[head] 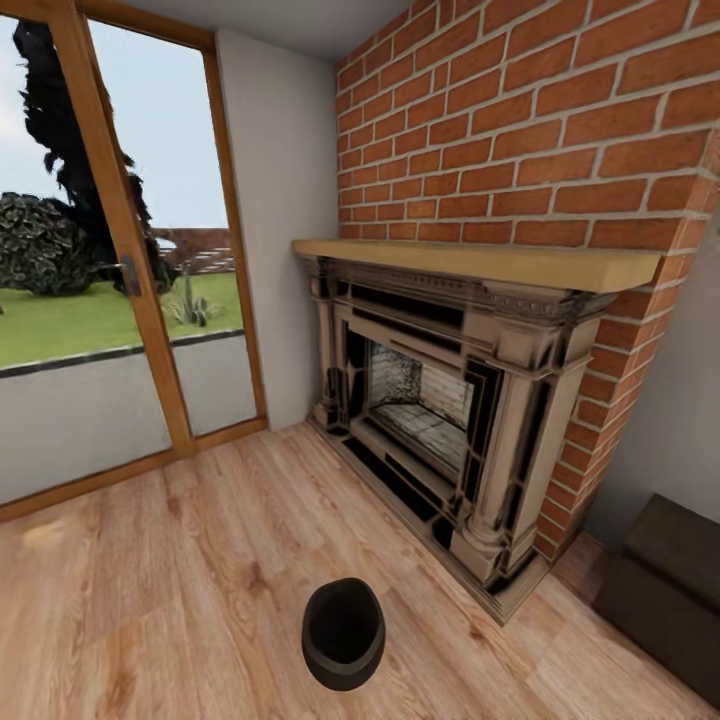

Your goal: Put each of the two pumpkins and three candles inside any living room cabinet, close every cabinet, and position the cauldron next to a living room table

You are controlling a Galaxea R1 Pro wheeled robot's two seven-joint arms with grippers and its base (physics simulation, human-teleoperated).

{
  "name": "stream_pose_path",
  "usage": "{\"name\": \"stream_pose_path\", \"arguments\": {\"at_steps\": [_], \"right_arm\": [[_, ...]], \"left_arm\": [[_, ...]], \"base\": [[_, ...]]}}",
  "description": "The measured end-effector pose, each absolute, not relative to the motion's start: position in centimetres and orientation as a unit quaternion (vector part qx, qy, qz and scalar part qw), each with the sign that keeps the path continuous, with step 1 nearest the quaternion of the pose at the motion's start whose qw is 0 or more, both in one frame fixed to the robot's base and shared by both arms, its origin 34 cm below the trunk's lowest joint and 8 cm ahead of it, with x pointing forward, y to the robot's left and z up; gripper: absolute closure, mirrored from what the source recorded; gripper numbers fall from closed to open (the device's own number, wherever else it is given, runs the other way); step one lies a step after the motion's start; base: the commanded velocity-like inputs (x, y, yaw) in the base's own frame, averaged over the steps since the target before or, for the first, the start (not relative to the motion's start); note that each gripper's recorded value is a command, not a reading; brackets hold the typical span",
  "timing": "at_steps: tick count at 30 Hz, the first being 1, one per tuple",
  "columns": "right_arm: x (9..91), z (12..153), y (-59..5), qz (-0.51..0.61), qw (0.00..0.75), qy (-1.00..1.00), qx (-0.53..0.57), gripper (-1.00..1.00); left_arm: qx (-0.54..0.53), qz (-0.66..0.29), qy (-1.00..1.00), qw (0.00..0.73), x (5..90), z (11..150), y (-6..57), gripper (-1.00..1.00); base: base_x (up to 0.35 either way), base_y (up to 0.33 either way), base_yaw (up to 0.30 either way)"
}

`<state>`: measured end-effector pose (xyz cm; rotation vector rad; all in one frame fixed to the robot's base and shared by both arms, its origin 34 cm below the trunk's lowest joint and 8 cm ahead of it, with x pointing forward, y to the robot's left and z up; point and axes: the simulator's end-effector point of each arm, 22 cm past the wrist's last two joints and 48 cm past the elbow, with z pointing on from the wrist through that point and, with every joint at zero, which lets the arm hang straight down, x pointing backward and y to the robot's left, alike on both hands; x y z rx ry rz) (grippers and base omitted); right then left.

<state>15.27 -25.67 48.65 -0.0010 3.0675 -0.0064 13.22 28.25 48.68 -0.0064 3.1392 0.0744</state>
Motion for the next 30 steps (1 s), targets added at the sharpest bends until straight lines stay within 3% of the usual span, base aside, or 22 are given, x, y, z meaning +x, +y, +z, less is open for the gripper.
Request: {"name": "stream_pose_path", "arguments": {"at_steps": [13, 30], "right_arm": [[16.51, 48.80, -25.63, -0.002, 0.067, 0.998, -0.003, -1.00], [16.37, 48.79, -25.51, -0.004, 0.066, 0.998, -0.003, -1.00]], "left_arm": [[0.004, 0.024, 1.000, 0.002, 13.25, 48.68, 28.25, -1.00], [0.005, 0.024, 1.000, -0.002, 12.98, 48.69, 28.26, -1.00]], "base": [[0.166, 0.000, 0.035], [0.006, 0.039, 0.002]]}}
